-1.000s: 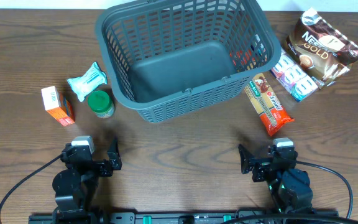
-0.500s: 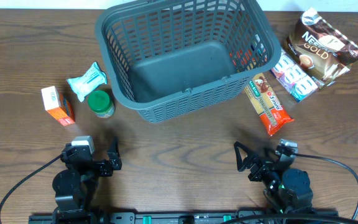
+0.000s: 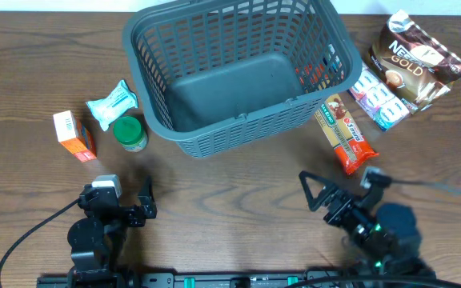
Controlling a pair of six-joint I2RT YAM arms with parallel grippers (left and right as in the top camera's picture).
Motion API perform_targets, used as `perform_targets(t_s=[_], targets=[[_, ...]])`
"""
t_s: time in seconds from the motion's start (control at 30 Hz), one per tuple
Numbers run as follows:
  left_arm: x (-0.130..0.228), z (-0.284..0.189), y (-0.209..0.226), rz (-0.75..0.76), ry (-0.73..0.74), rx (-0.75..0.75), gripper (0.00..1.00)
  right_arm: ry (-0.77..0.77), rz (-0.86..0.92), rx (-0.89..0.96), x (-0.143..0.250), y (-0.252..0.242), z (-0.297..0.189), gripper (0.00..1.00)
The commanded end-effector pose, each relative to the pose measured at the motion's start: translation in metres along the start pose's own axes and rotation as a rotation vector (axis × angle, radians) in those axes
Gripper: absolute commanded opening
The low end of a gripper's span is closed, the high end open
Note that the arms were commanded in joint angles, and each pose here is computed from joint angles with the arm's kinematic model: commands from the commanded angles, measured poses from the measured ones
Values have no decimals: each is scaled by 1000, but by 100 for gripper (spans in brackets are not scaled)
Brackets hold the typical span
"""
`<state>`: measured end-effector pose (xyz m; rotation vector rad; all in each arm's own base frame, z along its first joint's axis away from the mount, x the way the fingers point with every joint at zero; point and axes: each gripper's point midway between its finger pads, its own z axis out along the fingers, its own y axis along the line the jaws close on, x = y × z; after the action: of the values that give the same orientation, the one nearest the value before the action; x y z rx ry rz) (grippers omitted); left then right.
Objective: Pack container
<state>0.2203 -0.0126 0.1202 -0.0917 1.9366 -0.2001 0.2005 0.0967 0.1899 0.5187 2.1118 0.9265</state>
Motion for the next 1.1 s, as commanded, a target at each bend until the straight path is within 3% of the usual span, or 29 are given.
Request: perform_targets(t_s=[0.0, 0.27, 0.5, 0.57, 0.6, 0.67, 0.73, 0.9, 1.07], targets=[[7, 3, 1, 13, 11, 0, 99, -8, -206, 57, -36, 38, -9, 98], [7, 3, 1, 13, 10, 0, 98, 88, -515, 257, -119, 103, 20, 95], [7, 3, 1, 13, 10, 0, 98, -16, -681, 379, -201, 141, 71, 80], [7, 3, 1, 13, 11, 0, 98, -13, -709, 401, -215, 141, 89, 67], [7, 3, 1, 13, 11, 0, 98, -8, -709, 412, -220, 138, 98, 56], [7, 3, 1, 13, 11, 0, 99, 9, -696, 440, -229, 127, 116, 11], [7, 3, 1, 13, 10, 0, 99, 43, -674, 459, -234, 111, 136, 1], [7, 3, 1, 13, 11, 0, 98, 186, -640, 445, -222, 82, 166, 1], [7, 3, 1, 13, 11, 0, 98, 286, -640, 486, -207, 63, 164, 1]])
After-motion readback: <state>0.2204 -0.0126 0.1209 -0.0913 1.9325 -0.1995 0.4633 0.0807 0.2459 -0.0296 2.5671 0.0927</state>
